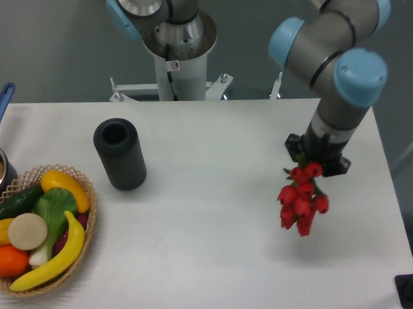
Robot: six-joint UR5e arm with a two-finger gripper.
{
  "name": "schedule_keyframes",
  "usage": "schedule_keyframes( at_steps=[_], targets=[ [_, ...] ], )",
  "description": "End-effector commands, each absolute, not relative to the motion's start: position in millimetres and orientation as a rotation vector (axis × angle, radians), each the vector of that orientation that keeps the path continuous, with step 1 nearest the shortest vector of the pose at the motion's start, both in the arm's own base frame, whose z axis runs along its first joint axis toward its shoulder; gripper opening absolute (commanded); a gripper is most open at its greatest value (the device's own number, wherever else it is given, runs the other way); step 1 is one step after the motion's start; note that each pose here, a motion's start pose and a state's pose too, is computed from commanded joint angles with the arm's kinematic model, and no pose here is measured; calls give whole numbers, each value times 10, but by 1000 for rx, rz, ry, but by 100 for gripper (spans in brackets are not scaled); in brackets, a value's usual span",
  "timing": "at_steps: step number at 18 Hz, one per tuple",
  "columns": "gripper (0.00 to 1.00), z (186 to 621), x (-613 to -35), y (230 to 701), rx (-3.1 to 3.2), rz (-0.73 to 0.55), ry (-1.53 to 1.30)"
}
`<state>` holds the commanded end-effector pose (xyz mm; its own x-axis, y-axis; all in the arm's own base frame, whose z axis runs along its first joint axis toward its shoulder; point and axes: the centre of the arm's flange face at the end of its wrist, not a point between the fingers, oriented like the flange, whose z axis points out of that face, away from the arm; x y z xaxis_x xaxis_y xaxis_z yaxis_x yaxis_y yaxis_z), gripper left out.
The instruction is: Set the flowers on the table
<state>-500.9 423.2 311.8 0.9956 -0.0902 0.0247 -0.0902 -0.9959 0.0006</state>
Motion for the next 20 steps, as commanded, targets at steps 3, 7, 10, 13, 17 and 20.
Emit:
schedule_keyframes(
  at_steps=[3, 7, 10, 13, 17, 20],
  targets=[
    [12, 2982, -4987, 4258, 3127, 77, -148],
    [22, 2819, -4915, 4274, 3111, 120, -159],
    [43, 2762, -4872, 4272, 3104, 139, -164],
    [88, 2743, -4862, 4267, 3102, 143, -161],
    [100, 2720, -4801, 4222, 3100, 149, -156],
    [100, 2778, -4839, 4236, 3123, 97, -157]
  ],
)
